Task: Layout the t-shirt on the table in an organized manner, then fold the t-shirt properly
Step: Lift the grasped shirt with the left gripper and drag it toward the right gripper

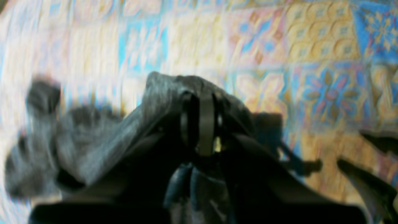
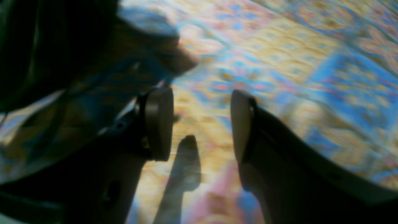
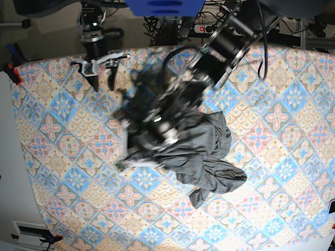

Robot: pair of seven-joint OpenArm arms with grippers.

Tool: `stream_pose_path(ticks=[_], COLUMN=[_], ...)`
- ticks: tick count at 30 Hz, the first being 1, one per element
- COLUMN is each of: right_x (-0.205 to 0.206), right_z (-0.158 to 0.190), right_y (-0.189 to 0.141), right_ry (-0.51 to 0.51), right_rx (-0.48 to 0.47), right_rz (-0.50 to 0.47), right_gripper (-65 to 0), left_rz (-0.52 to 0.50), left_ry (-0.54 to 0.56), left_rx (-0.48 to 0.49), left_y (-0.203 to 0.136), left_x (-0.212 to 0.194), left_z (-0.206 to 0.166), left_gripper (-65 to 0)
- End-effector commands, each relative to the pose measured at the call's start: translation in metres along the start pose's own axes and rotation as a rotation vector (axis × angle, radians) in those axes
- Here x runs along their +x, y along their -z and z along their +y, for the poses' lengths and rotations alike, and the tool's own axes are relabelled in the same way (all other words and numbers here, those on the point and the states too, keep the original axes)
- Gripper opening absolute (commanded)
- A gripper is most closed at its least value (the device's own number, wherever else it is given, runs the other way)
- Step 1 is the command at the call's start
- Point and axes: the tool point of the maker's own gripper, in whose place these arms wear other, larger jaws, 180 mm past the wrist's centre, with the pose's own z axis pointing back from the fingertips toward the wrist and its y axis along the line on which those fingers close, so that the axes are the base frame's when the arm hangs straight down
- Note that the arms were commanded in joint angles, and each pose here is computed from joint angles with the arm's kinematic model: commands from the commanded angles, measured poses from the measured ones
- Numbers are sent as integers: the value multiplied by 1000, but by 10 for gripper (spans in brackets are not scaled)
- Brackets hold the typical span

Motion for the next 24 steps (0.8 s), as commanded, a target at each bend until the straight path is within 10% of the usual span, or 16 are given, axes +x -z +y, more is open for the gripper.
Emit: stream_pose_path(ticks=[1,14,19,24], right_x=[6,0,0,0], right_z=[-2,-11,-11,-11], right_y=[-2,-4,-4,-4], right_ry=[0,2,1,1], right_rx=[0,-26,-25,-25], right_rz=[-30,-17,-16,-16], right_gripper=[-365,-365,-365,-365], left_rz=[-42,-286,-351,-344], left_ry=[42,376,316,266], left_rx=[-7,-188,-263,-311], left_y=[7,90,85,80], left_x=[23,9,-9,-26], left_z=[-2,-53,-88,-115], left_gripper=[-650,-645,-280,-222])
